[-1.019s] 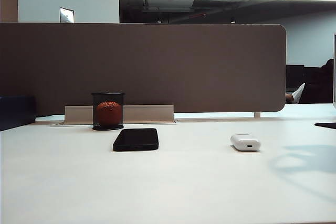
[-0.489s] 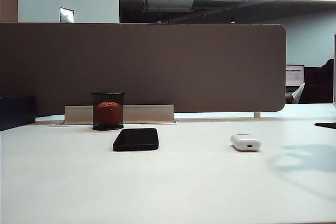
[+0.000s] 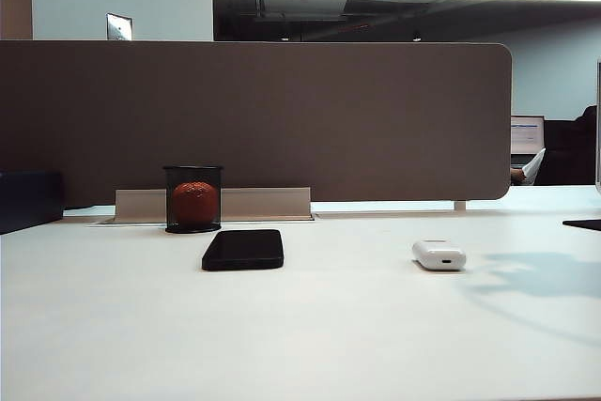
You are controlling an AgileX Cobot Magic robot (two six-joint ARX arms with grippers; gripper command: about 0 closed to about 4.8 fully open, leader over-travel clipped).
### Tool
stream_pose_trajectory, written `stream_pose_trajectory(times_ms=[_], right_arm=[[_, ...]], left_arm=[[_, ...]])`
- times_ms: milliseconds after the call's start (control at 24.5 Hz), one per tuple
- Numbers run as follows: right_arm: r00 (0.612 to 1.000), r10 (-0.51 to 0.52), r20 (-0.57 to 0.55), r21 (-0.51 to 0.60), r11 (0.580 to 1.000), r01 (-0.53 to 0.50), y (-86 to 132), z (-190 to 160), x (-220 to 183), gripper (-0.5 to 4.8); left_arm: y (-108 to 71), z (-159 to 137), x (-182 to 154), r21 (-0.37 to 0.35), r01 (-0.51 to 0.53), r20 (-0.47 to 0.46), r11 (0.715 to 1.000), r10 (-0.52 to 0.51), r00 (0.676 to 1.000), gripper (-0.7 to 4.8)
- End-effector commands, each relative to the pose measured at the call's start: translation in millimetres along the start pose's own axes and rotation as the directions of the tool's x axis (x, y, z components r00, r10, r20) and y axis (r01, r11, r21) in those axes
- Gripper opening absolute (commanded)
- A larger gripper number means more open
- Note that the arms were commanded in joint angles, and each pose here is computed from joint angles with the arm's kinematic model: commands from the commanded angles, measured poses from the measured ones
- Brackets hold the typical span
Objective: Find the wireless headphone case on the desktop and place it on the left side of the phone.
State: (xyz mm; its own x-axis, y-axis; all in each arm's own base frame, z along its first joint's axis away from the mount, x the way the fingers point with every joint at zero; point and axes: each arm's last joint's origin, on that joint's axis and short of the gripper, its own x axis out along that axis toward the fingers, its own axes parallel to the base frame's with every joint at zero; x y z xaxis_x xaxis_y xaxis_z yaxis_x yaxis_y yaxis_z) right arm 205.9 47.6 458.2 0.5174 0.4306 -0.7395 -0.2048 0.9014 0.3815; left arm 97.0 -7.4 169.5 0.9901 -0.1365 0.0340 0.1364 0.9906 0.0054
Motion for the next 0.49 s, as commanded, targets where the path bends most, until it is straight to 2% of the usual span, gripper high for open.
stream_pose_trajectory(times_ms=[41, 163, 367, 489], right_arm=[[1.000, -0.001, -0.002, -0.007, 1.000, 0.001, -1, 5, 7, 1.54], [1.000, -0.007, -0.021, -0.005, 1.000, 0.007, -3, 9, 14, 1.54], [1.000, 0.004, -0.026, -0.085, 0.996, -0.007, -2, 14, 26, 1.58], [1.000, 0.006, -0.027, -0.098, 0.995, -0.008, -1, 13, 27, 1.58]], left_arm=[[0.2, 2, 0, -0.002, -0.003, 0.011, 1.000, 0.003, 1.000, -0.05], [0.2, 2, 0, -0.002, -0.003, 0.012, 1.000, 0.003, 1.000, -0.05], [0.2, 2, 0, -0.002, -0.003, 0.012, 1.000, 0.003, 1.000, -0.05], [0.2, 2, 0, -0.002, -0.002, 0.012, 1.000, 0.002, 1.000, -0.05]])
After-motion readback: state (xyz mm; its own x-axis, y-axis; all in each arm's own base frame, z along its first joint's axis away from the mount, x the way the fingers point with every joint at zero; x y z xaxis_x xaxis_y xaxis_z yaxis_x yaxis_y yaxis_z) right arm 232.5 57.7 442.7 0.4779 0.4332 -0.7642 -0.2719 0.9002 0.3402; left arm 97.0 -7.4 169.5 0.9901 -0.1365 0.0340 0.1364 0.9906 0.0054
